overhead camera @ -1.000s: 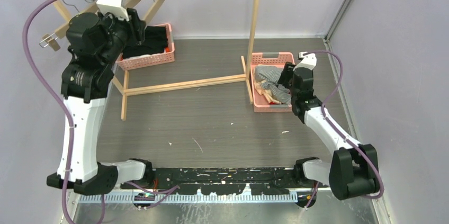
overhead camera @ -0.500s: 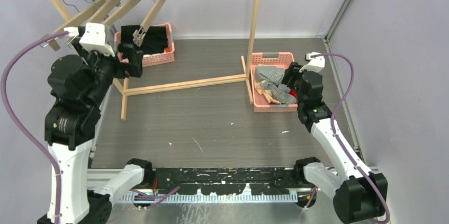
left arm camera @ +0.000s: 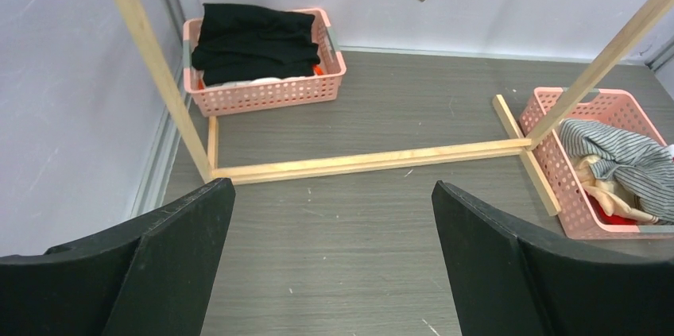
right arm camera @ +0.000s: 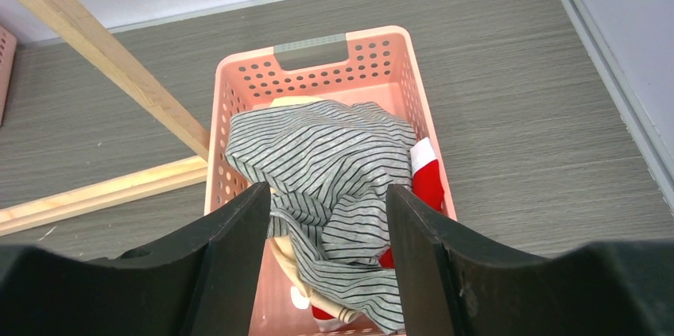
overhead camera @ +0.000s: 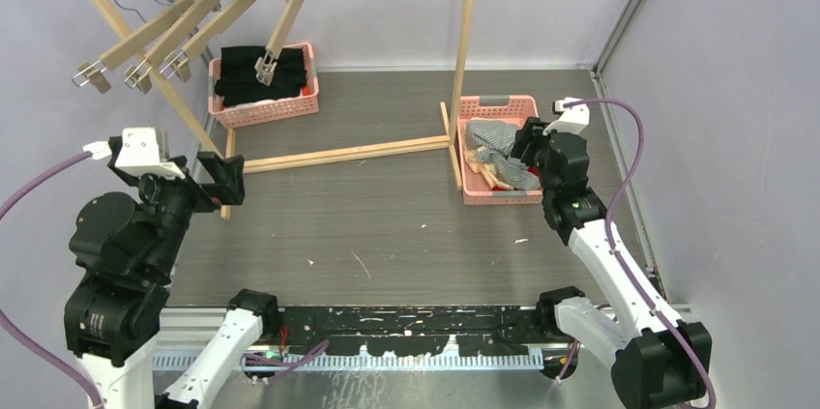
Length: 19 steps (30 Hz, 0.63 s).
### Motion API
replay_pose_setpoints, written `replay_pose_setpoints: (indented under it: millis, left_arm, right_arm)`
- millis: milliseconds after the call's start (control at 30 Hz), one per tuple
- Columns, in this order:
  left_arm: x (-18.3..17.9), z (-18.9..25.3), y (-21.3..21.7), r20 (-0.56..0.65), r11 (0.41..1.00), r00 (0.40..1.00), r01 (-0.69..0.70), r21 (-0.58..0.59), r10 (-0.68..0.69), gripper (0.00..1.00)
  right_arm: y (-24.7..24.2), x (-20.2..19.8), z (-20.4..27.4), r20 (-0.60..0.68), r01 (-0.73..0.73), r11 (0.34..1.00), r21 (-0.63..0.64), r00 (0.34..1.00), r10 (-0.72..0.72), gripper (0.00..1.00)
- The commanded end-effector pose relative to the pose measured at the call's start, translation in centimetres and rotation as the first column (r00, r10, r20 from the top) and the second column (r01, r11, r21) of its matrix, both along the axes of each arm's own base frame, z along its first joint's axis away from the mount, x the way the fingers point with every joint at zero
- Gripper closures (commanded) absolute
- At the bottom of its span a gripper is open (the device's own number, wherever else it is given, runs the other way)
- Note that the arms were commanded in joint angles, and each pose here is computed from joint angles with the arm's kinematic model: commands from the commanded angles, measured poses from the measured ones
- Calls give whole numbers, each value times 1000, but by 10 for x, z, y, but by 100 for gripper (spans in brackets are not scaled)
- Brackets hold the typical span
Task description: Remove the underwear clipped to the hanger
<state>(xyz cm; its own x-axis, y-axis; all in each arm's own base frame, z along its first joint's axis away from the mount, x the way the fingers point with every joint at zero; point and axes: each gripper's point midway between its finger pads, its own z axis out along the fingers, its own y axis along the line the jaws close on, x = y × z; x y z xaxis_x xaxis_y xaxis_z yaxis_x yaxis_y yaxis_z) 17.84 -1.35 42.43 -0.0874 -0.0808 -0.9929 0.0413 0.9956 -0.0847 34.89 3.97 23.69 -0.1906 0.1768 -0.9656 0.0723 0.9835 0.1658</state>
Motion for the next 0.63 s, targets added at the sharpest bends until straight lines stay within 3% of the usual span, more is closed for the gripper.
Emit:
replay_pose_setpoints:
  millis: [0, 600]
  left_arm:
    - [-1, -20, 10, -53, 998, 996, -65, -14, 64, 2]
    - [-17, -61, 19, -46, 995, 994, -95, -5, 95, 2]
  right_arm:
    - [8, 3, 35, 92, -23, 1000, 20, 996, 21, 39]
    - [6, 2, 28, 89, -5, 1000, 5, 996, 4, 39]
